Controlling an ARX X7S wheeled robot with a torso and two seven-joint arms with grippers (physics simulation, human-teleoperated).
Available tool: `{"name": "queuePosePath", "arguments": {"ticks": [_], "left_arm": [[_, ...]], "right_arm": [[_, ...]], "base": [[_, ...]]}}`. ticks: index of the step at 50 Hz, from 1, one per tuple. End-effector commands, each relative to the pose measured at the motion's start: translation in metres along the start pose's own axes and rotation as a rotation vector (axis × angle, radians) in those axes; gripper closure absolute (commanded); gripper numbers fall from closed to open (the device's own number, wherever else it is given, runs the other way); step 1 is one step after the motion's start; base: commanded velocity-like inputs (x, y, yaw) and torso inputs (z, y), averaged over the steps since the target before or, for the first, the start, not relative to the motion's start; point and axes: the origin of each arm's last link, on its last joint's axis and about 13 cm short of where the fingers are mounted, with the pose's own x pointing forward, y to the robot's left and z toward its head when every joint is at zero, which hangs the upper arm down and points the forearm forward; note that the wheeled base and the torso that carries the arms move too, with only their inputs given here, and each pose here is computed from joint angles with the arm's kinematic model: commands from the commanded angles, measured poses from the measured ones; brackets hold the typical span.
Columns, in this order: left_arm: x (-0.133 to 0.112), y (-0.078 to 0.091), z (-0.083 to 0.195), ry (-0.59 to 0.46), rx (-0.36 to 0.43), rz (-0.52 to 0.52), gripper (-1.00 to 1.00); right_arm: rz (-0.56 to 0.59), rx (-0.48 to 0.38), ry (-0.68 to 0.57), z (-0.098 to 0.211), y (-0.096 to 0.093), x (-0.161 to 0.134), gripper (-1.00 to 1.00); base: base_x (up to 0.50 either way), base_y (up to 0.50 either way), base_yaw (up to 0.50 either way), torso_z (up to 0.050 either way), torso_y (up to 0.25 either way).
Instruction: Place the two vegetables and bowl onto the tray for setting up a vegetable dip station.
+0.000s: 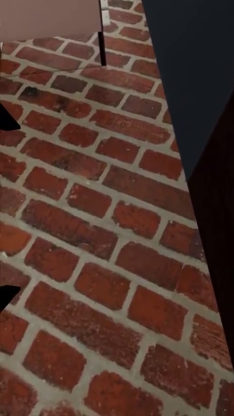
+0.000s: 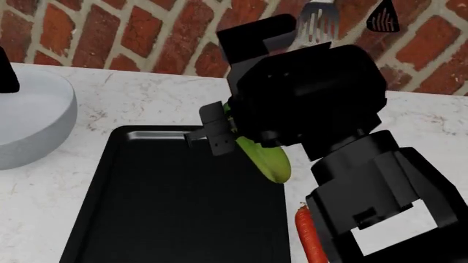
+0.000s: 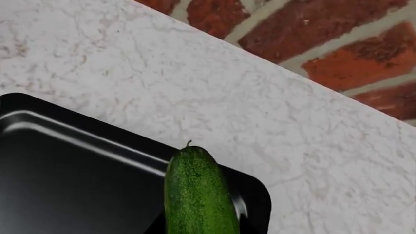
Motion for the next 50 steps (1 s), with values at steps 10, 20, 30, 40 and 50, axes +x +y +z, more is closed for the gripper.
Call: {"name": "queuePosePath", "arguments": {"ticks": [10,20,30,40,50], "left_arm": [[-0.001,0.001,-0.003,0.006,-0.003,0.004,-1.0],[-0.001,0.0,-0.002,0.004,-0.005,0.002,-1.0],[-0.001,0.001,0.0,-0.001,-0.006,0.004,-1.0],[-0.001,0.002,0.003,-0.006,-0.008,0.003,-1.0],[-0.002,0.002,0.006,-0.011,-0.014,-0.004,-1.0]], "right_arm": [[0.017,-0.035,0.022,-0.004,0.003,0.008,-1.0],[0.017,-0.029,0.019,-0.004,0.002,0.008,-1.0],[0.018,-0.025,0.016,-0.004,0.001,0.007,-1.0],[-0.004,-0.05,-0.07,0.024,-0.01,-0.051,-1.0],[-0.028,-0.063,-0.071,0.017,-0.022,-0.095,-1.0]], "base": [[0.0,0.0,0.0,0.0,0.0],[0.0,0.0,0.0,0.0,0.0],[0.0,0.0,0.0,0.0,0.0],[0.0,0.0,0.0,0.0,0.0],[0.0,0.0,0.0,0.0,0.0]]}}
